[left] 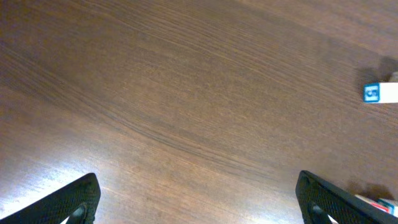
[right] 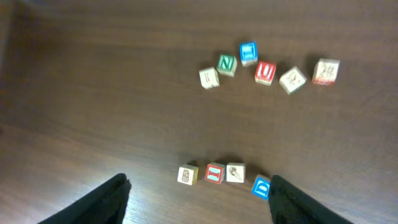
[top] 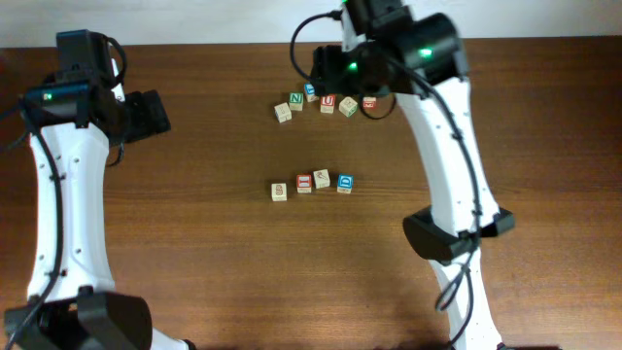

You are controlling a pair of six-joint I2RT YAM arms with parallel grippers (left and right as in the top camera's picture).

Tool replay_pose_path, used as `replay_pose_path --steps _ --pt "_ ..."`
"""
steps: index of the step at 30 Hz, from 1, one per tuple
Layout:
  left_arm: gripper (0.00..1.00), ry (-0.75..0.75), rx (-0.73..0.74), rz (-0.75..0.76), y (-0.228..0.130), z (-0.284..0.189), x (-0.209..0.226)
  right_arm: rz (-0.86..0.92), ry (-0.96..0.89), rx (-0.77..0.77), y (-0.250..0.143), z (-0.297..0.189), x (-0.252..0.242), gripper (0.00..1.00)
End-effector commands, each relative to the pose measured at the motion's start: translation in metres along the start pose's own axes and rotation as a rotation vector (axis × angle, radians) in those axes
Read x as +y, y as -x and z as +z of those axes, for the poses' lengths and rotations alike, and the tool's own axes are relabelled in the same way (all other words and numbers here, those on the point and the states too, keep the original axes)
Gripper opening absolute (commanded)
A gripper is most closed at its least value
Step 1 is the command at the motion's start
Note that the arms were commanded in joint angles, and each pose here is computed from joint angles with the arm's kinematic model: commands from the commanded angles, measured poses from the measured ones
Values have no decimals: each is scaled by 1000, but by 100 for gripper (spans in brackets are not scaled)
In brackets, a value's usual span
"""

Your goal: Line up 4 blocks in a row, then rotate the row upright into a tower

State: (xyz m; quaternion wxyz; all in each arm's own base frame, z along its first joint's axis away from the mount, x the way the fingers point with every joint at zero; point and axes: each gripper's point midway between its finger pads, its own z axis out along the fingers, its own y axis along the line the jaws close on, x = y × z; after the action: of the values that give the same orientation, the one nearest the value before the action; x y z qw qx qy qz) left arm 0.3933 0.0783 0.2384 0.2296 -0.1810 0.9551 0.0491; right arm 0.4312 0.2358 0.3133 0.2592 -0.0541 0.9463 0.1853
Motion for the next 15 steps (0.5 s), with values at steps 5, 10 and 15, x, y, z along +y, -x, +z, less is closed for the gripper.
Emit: replay_pose_path --steps 5,10,15 --pt "99 -98 -89 2 -6 -60 -13 -82 109 -31 -4 -44 22 73" --pt "99 -98 -77 8 -9 -60 -15 -86 -16 44 -22 -50 -8 77" --pt "99 -90 -8 3 -18 -38 -19 -61 -88 243 -70 -35 -34 78"
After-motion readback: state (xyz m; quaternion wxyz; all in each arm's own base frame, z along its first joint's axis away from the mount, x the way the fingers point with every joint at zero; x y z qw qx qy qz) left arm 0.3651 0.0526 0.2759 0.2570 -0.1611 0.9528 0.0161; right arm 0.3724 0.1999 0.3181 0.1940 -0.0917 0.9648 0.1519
